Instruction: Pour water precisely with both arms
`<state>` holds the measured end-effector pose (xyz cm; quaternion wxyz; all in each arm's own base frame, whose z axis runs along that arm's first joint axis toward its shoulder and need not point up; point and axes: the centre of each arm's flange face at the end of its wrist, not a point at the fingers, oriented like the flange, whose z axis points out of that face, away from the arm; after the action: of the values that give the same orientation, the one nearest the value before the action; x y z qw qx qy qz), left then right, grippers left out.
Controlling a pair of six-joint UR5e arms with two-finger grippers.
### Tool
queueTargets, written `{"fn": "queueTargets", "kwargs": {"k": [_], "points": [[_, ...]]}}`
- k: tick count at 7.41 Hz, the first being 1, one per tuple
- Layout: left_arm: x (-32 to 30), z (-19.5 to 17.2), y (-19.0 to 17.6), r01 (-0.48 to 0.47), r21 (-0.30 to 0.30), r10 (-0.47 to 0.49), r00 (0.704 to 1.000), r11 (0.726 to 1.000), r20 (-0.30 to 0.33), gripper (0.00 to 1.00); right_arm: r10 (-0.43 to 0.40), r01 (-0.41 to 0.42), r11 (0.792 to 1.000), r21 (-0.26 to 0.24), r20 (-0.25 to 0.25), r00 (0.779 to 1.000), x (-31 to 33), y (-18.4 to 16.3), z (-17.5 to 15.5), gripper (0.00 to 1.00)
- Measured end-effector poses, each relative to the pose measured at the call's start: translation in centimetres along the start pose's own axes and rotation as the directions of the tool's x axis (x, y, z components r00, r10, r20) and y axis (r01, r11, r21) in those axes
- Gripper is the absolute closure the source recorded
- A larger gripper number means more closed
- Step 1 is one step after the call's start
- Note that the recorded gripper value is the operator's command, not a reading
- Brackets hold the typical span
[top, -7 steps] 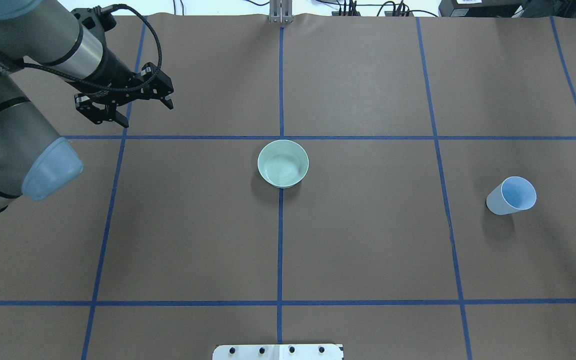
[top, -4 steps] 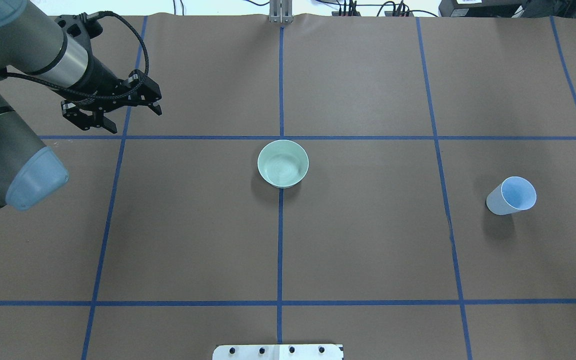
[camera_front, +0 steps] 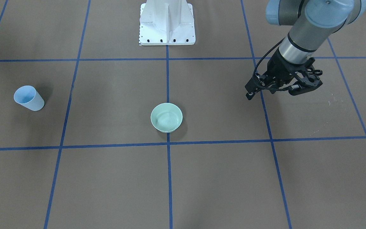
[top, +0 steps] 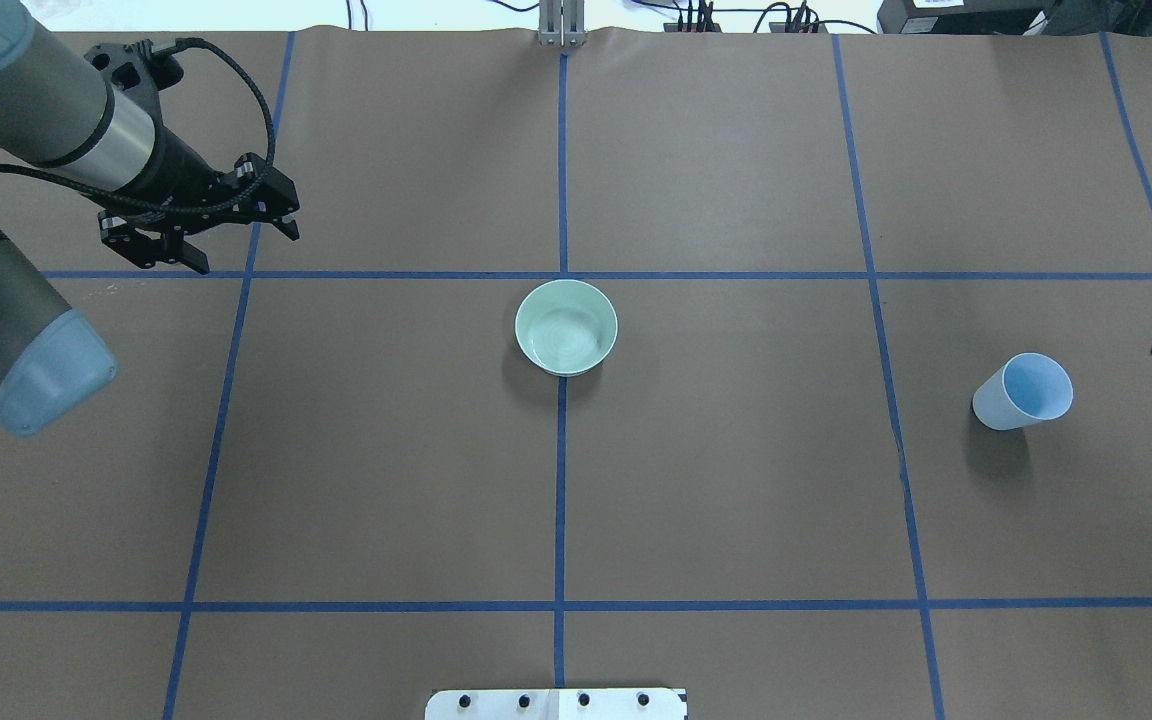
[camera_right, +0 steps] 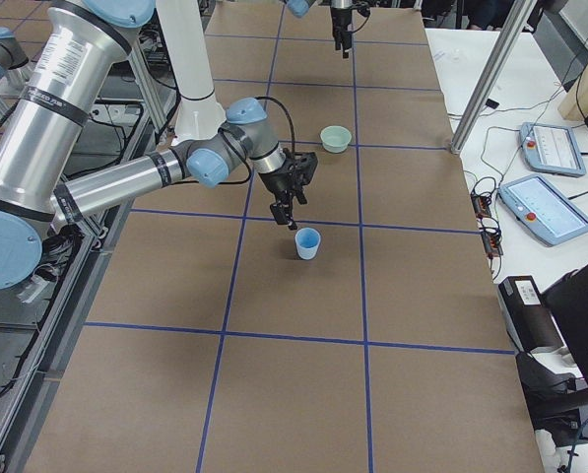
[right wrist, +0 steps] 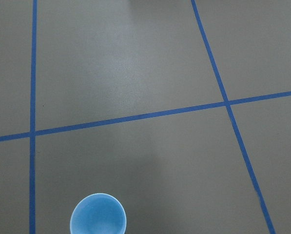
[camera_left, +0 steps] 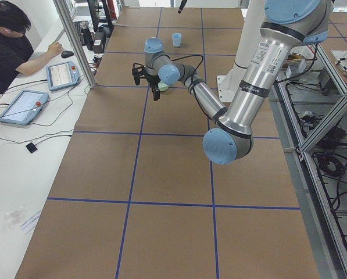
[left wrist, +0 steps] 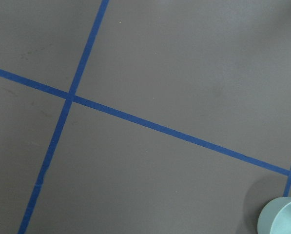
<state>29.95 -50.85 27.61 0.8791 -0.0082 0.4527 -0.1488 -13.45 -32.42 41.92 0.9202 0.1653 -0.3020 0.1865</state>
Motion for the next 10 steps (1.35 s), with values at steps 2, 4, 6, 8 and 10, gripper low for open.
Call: {"fn": "queueTargets", "kwargs": {"k": [2,4,6,8,10], "points": [[-4.3,0.6,-0.5,-0.140,0.001,0.140,0.989,0.990,0.049,0.00,-0.033,0.033,0.998,0.049,-0.010,0.999,-3.0,3.7,1.4,0.01],[-7.2,0.7,-1.2,-0.204,-0.002,0.203,0.976,0.979,0.079,0.00,-0.060,0.060,0.991,0.123,-0.006,0.998,-4.9,7.4,2.3,0.01],[-7.9,0.9,-1.3,-0.214,-0.004,0.213,0.973,0.977,0.087,0.00,-0.085,0.082,0.969,0.231,0.002,0.996,-6.3,11.8,4.1,0.02],[-8.0,1.2,-1.3,-0.209,-0.009,0.209,0.973,0.978,0.093,0.00,-0.089,0.082,0.939,0.335,0.005,0.996,-5.8,15.3,7.4,0.02],[-8.1,1.5,-1.3,-0.204,-0.011,0.204,0.974,0.979,0.095,0.00,-0.098,0.073,0.902,0.425,0.037,0.994,-4.0,18.0,11.2,0.02]]}}
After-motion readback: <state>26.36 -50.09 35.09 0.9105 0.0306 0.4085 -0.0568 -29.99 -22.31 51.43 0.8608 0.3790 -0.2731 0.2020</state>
